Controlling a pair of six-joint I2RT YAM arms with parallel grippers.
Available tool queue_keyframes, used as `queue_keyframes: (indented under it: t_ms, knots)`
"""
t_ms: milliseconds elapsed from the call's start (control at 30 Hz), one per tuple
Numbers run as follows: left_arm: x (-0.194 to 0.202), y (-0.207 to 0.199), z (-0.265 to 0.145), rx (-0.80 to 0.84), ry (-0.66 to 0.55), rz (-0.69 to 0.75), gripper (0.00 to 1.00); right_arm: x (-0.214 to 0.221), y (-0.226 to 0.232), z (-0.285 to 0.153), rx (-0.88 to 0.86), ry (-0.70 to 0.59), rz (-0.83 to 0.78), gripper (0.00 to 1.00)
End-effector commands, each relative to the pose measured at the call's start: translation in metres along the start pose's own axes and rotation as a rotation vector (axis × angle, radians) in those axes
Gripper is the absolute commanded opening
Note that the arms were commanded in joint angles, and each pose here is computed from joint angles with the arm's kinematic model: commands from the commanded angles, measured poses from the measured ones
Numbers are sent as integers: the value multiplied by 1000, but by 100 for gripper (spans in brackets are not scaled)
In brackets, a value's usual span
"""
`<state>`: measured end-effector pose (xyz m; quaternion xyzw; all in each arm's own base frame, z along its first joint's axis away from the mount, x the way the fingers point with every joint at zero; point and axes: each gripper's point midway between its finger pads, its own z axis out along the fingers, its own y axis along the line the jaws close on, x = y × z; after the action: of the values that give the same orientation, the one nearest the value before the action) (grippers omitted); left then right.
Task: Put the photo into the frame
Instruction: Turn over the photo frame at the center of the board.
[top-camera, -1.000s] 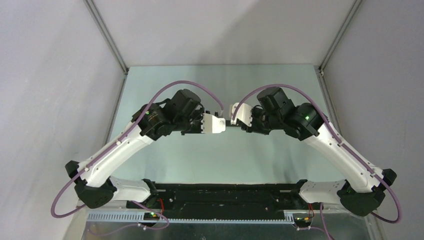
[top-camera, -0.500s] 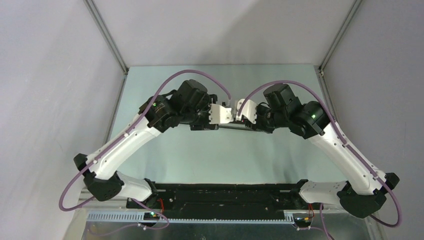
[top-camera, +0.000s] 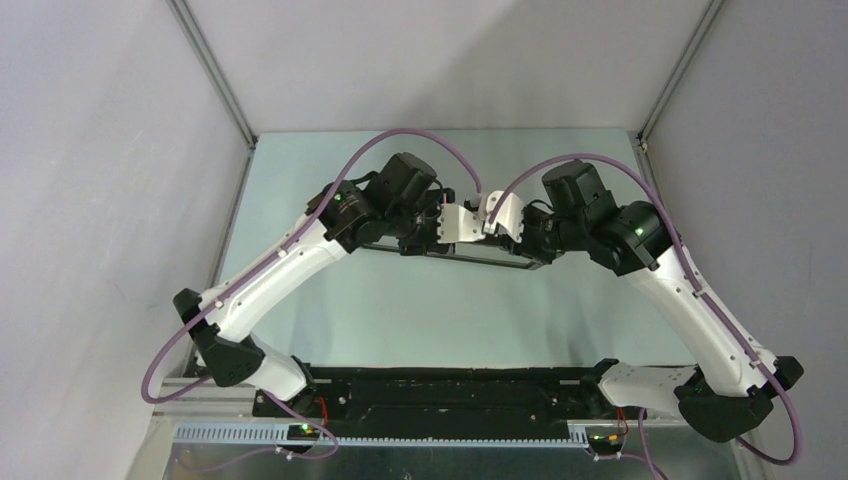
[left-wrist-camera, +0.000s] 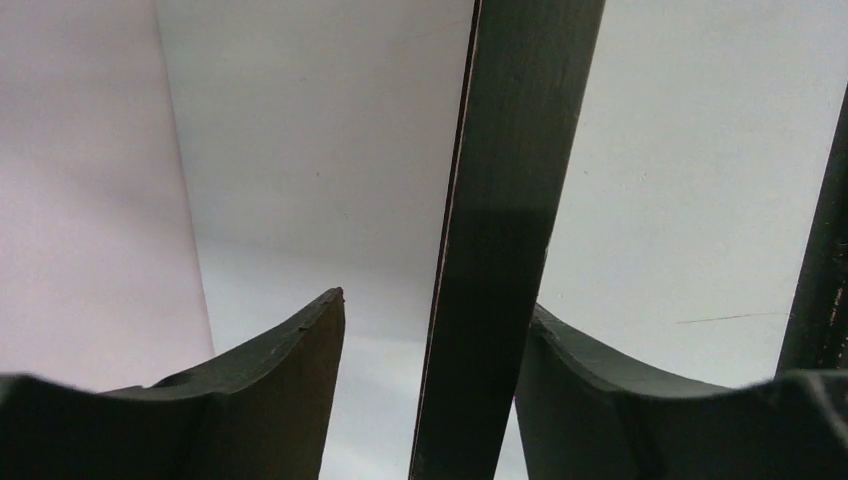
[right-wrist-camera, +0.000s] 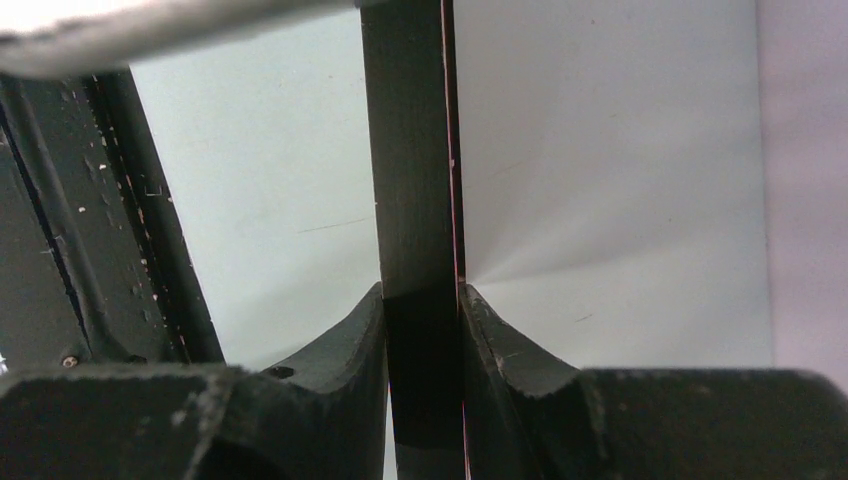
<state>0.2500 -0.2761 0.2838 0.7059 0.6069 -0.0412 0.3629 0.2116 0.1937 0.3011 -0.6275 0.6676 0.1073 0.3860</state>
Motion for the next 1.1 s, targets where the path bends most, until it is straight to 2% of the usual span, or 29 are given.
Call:
queue_keyframes:
  t_ms: [0,133,267,333,367,400,433,567,667,733,900,933,1067]
  knots:
    - [-25,10,-6,-18,-86,-7,61,-21,0,-8,1,-106,-3,0]
    - [-26,8,-7,-10,-98,-12,54,-20,-2,-8,4,-105,1,0]
    - [-26,3,-5,7,-102,-15,38,-18,-3,-6,5,-97,8,0]
    - [-26,2,-5,13,-104,-16,24,-16,-6,-5,15,-88,12,0]
    - [-26,1,-5,16,-103,-16,11,-14,-8,-5,23,-83,19,2]
    - [-26,0,-6,17,-99,-22,5,-14,-9,-5,28,-80,23,3]
    - [-26,-1,-6,19,-99,-23,1,-14,-12,-5,42,-78,32,9]
    - [-26,-3,-10,22,-100,-60,0,-14,-23,-8,100,-80,66,36]
    - [-31,1,-17,7,-111,-126,0,-13,-32,-12,140,-87,99,50]
    - [-36,6,-22,-6,-120,-182,0,-15,-38,-17,172,-103,127,65]
    - [-48,23,-29,-19,-155,-339,0,-25,-60,-41,277,-189,221,80]
    - [-52,29,-34,-27,-175,-363,0,-24,-66,-47,303,-199,241,85]
    - [-62,48,-44,-7,-259,-527,0,-29,-83,-74,404,-267,330,94]
